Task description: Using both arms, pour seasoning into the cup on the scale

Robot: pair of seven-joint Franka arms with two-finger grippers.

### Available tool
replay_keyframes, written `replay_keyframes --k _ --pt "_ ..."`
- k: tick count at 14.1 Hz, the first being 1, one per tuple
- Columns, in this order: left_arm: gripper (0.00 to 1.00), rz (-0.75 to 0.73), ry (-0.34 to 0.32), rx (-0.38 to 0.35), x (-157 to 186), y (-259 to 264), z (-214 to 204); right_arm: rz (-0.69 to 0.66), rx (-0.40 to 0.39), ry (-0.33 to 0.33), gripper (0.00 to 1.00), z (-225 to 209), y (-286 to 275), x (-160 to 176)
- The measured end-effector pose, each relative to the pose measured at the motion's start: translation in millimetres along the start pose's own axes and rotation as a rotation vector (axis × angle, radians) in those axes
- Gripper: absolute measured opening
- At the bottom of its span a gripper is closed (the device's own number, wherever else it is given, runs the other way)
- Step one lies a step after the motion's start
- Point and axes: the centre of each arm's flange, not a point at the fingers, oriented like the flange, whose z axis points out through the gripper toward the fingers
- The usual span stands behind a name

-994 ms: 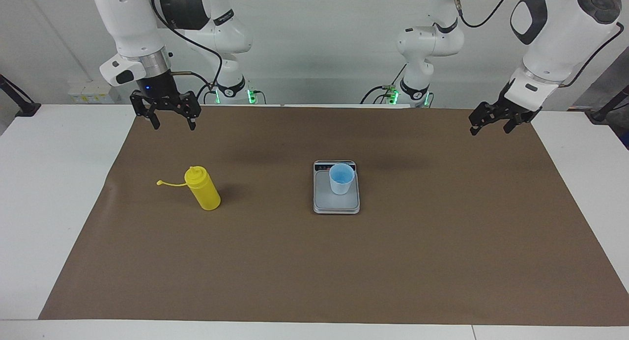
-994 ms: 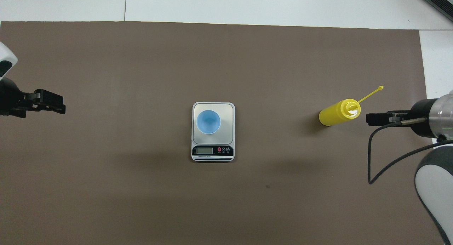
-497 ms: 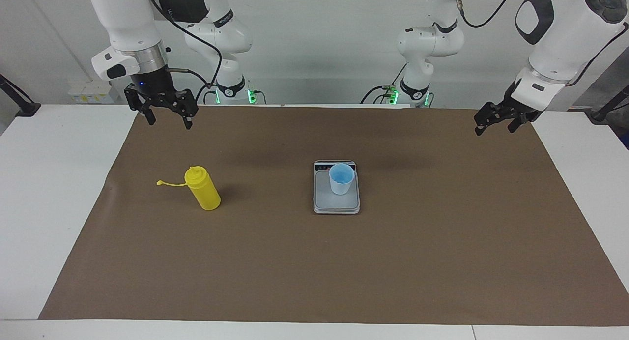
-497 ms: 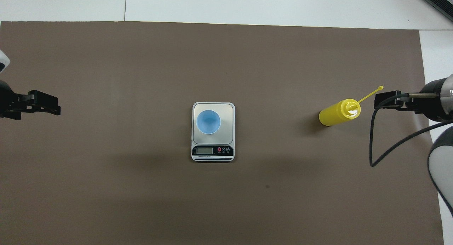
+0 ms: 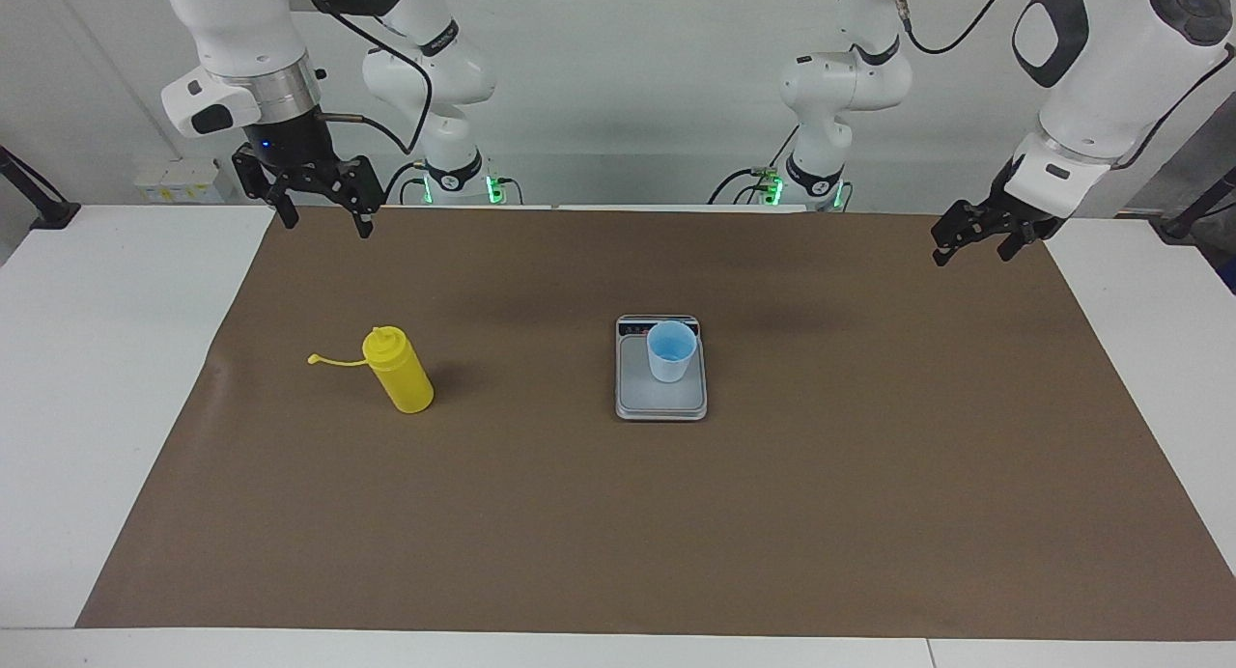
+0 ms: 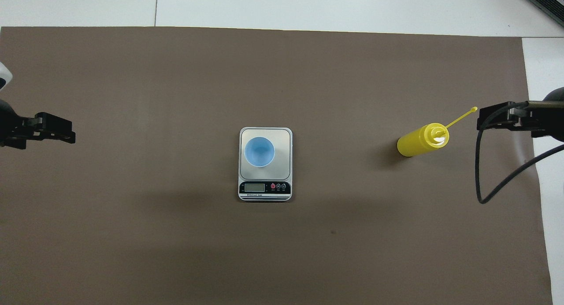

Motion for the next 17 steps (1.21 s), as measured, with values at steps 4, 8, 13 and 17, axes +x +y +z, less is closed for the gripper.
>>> replay_keyframes --k 4,8,13,17 --pt "1.00 0.000 0.000 0.000 0.0 0.0 0.0 0.006 0.001 0.002 1.00 -1.6 2.3 5.9" --pt "1.00 0.000 0.000 0.000 0.0 0.0 0.0 0.006 -0.001 -0.016 1.00 2.4 2.4 6.0" --pt "1.00 0.000 0.000 0.000 0.0 0.0 0.0 0.004 0.018 -0.073 1.00 11.1 -0.4 0.4" --pt "1.00 0.000 0.000 0.000 0.0 0.0 0.0 0.002 0.016 -0.086 1.00 16.8 -1.6 -1.2"
